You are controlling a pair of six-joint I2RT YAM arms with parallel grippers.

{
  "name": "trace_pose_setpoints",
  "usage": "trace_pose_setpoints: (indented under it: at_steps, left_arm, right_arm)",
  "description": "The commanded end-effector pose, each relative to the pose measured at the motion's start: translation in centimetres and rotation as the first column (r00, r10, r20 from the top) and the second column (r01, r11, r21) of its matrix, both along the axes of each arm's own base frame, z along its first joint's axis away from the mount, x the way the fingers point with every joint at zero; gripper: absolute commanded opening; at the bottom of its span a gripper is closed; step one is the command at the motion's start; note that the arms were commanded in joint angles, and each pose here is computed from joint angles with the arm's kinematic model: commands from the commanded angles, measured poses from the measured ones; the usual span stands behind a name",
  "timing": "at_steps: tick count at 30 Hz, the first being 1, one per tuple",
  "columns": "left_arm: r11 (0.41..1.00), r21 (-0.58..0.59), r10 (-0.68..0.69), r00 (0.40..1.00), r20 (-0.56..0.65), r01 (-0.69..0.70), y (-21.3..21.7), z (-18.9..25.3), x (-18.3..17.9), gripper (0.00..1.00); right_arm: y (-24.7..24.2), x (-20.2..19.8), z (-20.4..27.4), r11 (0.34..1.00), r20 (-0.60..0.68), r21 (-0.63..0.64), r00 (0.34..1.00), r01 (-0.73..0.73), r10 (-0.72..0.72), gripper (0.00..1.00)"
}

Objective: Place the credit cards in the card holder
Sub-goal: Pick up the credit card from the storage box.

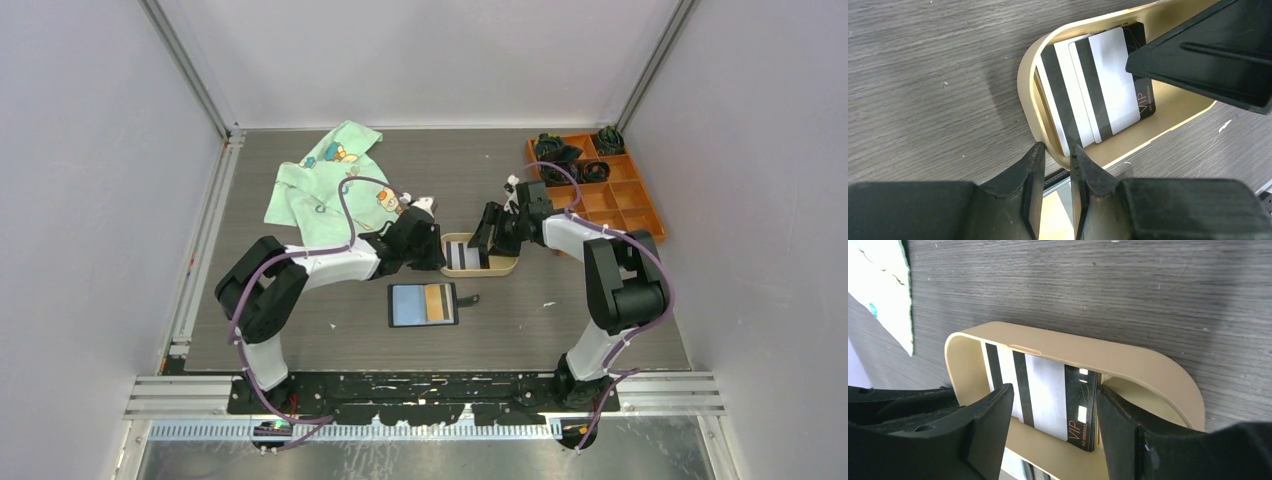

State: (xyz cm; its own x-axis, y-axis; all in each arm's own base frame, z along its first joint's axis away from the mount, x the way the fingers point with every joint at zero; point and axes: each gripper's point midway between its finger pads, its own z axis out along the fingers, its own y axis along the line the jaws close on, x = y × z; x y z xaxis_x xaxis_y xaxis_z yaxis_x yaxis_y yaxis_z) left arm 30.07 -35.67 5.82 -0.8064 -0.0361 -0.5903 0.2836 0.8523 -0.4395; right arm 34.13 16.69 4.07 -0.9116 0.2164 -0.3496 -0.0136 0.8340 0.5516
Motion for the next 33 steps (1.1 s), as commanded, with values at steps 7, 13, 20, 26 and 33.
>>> trace_pose_setpoints:
  at_steps: [7, 13, 20, 26, 33]
  left_arm:
    - [0.996, -0.083, -0.018, 0.999, 0.028, 0.020, -2.6, 2.3, 0.4, 0.25]
    - [0.997, -0.077, -0.011, 1.000, 0.023, 0.013, -2.5, 2.3, 0.4, 0.25]
    - [0.997, -0.073, 0.004, 0.999, 0.034, -0.001, -2.3, 2.6, 0.8, 0.25]
    - [0.997, -0.077, 0.007, 0.999, 0.038, -0.004, -2.4, 2.9, 0.9, 0.25]
    - [0.998, -0.063, 0.003, 1.000, 0.028, -0.001, -2.3, 2.8, 0.8, 0.25]
  right_arm:
    - [3.7, -0.2, 4.3, 0.954, 0.030, 0.293, 0.998, -0.068, 0.062, 0.62]
    - [3.9, -0.3, 5.1, 0.943, 0.044, 0.323, 0.997, -0.080, 0.069, 0.60]
    - [3.8, -0.3, 5.3, 0.944, 0.058, 0.317, 0.995, -0.090, 0.076, 0.54]
    - [3.2, -0.2, 4.6, 0.960, 0.047, 0.269, 0.997, -0.077, 0.066, 0.52]
    - [2.8, -0.1, 3.8, 0.970, 0.034, 0.230, 0.997, -0.074, 0.068, 0.53]
